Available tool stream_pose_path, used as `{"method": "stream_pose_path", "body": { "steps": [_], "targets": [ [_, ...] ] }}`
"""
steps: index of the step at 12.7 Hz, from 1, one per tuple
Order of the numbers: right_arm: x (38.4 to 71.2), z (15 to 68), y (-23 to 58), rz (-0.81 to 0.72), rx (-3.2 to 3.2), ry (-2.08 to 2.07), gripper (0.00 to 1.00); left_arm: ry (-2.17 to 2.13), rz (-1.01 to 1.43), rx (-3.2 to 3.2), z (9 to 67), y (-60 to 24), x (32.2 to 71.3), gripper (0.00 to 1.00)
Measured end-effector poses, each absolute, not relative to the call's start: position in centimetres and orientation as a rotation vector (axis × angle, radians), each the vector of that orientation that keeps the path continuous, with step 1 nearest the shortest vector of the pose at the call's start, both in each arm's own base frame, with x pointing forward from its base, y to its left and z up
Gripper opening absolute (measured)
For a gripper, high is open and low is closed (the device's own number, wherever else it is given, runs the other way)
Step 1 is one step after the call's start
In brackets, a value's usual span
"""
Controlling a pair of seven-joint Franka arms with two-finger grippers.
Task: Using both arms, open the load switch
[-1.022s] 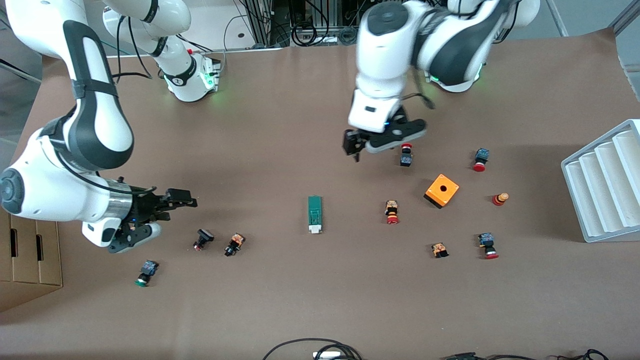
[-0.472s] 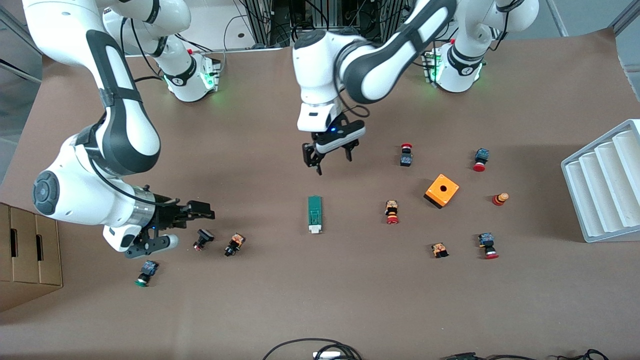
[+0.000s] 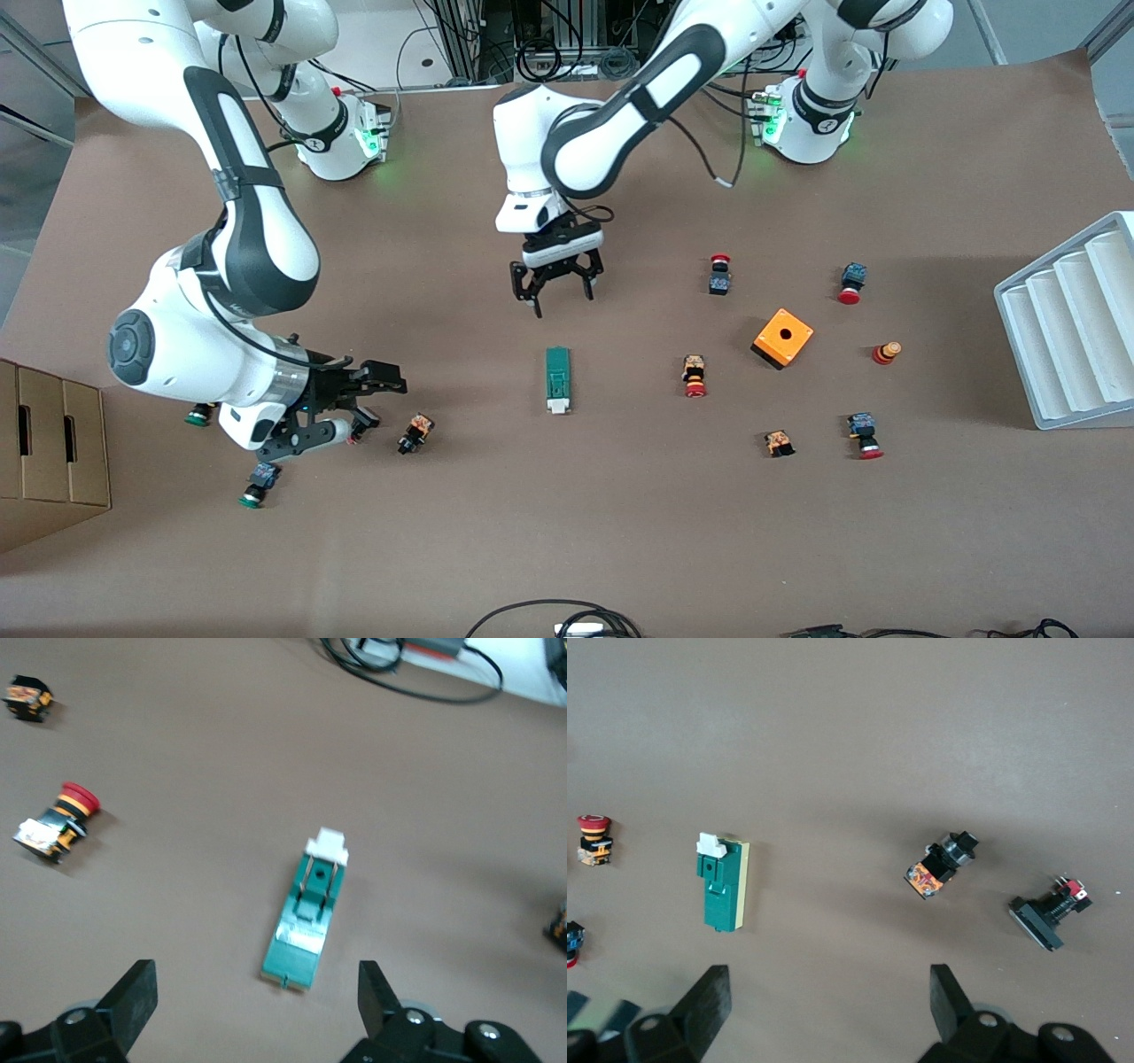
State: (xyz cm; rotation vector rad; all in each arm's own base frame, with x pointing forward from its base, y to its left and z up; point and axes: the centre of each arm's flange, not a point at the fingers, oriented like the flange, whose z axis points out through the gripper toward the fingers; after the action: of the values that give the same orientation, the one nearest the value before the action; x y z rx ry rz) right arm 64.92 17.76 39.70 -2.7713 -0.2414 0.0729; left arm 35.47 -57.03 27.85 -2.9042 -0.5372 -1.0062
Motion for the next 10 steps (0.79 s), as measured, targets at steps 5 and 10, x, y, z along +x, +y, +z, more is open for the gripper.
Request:
{"method": "stream_pose_path", "body": {
  "steps": [5,10],
  "targets": [
    [65.5,37.9,18.2,0.073,-2.707,-0.167,1.00,-0.445,-1.324,-2.822,18.1,-58.0,32.1,1.00],
    [66.0,36.3,18.4,0.065,-2.671,-0.111,1.00,-0.313,-1.493,-2.675,11.0,-57.0,30.3,1.00]
  ]
}}
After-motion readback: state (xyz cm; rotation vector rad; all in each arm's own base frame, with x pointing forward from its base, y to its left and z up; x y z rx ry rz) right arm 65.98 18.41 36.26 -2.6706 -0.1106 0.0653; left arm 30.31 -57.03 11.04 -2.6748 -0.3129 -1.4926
